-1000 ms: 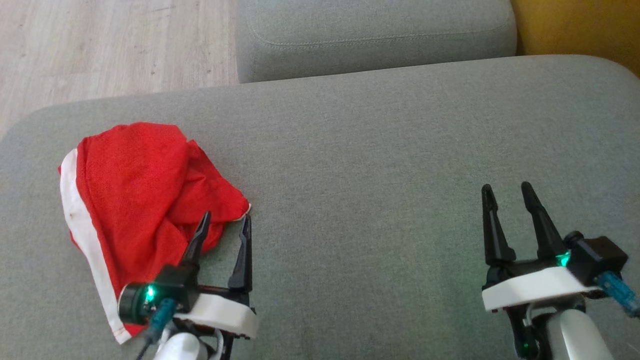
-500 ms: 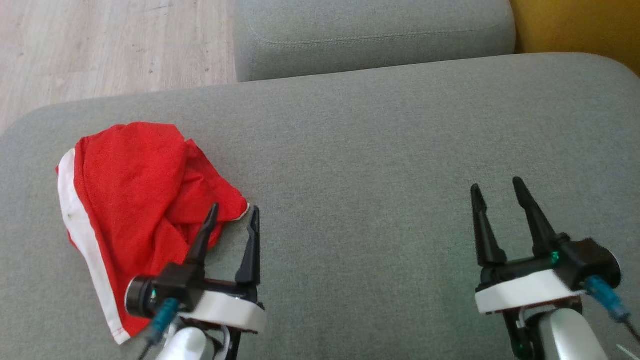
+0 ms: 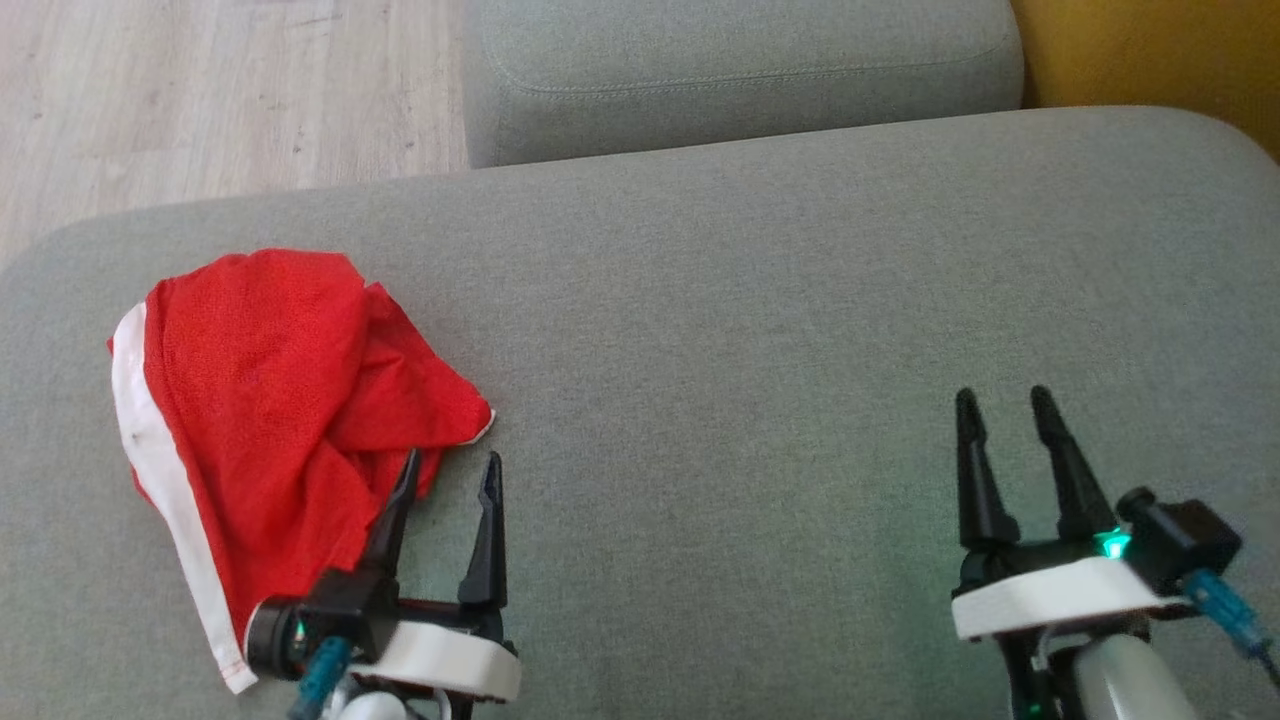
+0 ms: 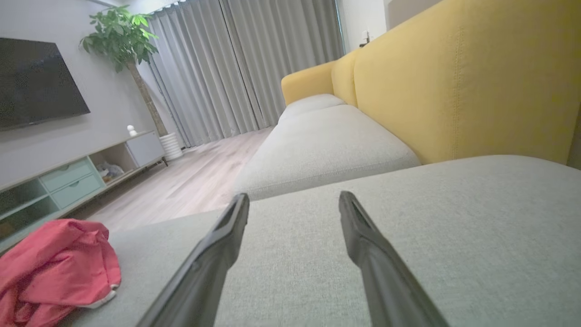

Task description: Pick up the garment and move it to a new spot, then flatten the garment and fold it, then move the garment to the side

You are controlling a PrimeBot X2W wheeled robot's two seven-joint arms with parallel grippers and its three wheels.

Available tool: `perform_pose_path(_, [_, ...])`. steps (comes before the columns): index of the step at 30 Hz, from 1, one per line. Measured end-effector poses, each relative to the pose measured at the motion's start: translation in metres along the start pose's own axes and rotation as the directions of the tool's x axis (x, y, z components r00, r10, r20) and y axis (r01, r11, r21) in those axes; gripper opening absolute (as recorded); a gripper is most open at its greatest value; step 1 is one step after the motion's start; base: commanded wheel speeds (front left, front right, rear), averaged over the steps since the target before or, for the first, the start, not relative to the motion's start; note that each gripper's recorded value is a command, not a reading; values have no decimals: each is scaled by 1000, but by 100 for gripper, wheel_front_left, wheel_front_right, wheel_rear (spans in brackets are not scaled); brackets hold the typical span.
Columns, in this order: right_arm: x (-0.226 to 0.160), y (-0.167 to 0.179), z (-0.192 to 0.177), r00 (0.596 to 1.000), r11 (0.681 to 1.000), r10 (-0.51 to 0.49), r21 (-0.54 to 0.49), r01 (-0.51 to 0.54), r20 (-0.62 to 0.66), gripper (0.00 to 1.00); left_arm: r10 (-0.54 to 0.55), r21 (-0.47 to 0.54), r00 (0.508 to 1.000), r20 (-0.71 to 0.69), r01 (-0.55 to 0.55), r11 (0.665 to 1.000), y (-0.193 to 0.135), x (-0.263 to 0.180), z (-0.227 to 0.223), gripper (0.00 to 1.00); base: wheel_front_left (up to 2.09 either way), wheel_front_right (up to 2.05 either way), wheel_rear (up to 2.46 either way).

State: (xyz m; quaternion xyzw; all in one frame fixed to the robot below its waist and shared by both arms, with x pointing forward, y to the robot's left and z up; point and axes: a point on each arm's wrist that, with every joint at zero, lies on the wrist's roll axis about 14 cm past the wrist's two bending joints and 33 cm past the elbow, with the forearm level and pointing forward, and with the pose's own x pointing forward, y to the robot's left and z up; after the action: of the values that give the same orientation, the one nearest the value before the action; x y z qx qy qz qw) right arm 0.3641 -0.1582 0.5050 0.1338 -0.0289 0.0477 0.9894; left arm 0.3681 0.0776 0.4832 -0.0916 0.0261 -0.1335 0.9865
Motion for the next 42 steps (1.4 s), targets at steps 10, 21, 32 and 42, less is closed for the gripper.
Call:
perform_pose_path(10, [-4, 4, -8, 1000, 997, 22, -76, -23, -18, 100, -36, 92, 999, 10, 35, 995, -8, -2, -4, 100, 0, 0, 0])
perform_pose_path(21, [2, 23, -10, 996, 993, 84, -81, -86, -24, 100, 12, 84, 999, 37, -15, 996, 8, -7, 4, 100, 0, 0, 0])
perform_pose_path(32, [9, 77, -23, 967, 964, 248, -80, -253, -62, 100, 172, 89, 984, 48, -176, 980, 51, -38, 5, 100, 0, 0, 0])
perform_pose_path(42, [6, 140, -42, 894, 896, 433, -52, -440, -113, 100, 341, 87, 937, 77, -347, 934, 95, -81, 11, 100, 0, 0, 0])
